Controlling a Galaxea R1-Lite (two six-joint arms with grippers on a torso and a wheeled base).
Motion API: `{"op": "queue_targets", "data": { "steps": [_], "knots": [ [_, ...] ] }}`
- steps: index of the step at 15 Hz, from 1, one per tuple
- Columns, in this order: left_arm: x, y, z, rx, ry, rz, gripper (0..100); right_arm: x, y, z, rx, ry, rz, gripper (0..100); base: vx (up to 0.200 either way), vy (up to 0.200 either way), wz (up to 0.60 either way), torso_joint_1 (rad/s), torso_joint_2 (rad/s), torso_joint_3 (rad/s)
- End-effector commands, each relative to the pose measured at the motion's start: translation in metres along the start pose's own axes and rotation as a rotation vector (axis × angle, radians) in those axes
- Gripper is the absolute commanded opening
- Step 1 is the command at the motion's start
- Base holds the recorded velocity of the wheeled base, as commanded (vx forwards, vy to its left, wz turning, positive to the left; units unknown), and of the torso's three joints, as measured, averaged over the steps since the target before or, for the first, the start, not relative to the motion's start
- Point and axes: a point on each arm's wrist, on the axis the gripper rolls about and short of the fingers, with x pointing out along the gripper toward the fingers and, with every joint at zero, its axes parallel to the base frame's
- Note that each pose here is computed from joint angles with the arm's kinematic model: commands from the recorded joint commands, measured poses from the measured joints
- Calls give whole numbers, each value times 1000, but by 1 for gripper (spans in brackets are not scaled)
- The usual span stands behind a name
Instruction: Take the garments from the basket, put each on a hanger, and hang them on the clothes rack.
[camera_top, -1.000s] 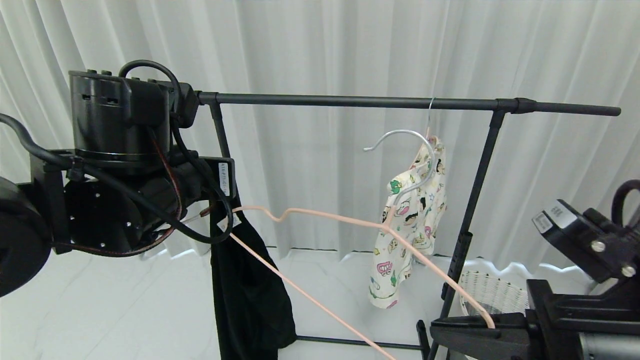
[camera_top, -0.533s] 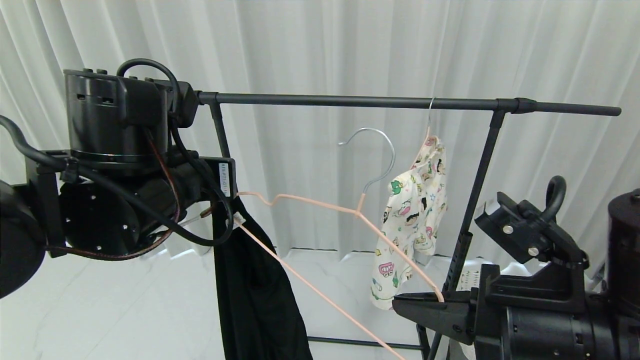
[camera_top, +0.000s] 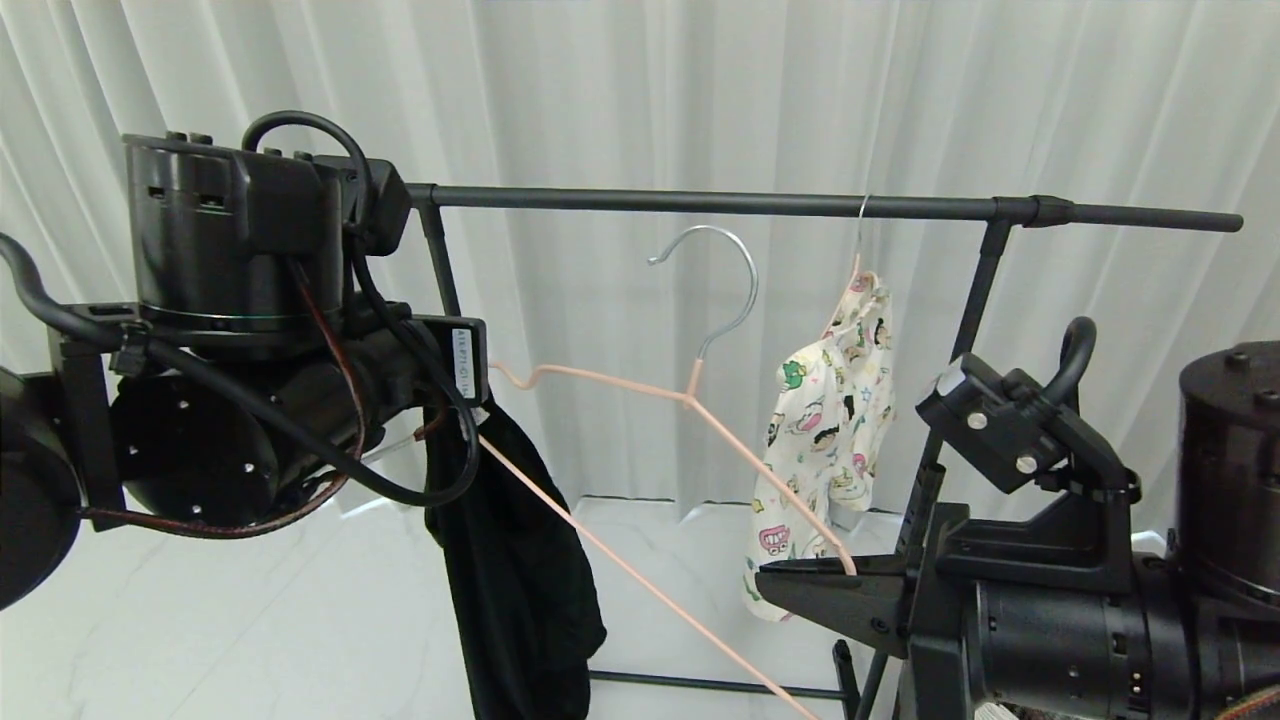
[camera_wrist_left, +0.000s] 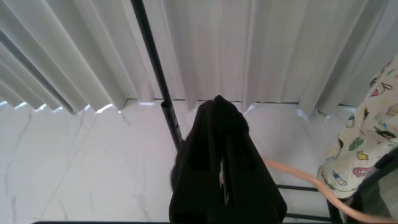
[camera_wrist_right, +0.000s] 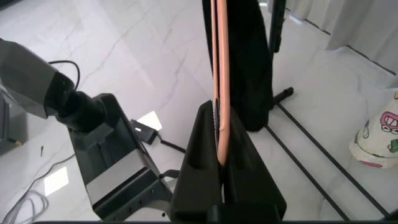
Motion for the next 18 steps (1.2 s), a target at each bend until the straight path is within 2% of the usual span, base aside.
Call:
{"op": "queue_targets", "data": {
  "steps": [1,6,9,13,15,18],
  "knots": [
    [-2,-1,2,-3,-8,-8,0,2,3,3,-3,-6,15,0,0,0,0,0,0,0],
    [-17,5,8,-7,-34,-27,0,6,6,0,-6,11,24,0,0,0,0,0,0,0],
    [-30,9,-8,124,-2,-111,0,7,6,0,-8,14,28,0,0,0,0,0,0,0],
    [-35,5,-7,179,-16,-223,0,9,10,-2,-11,30,54,0,0,0,0,0,0,0],
    [-37,0,-4,182,-30,-277,0,11,10,-5,-11,45,60,0,0,0,0,0,0,0],
    [-35,3,5,148,-49,-258,0,11,7,-14,-5,75,47,0,0,0,0,0,0,0]
  ]
}}
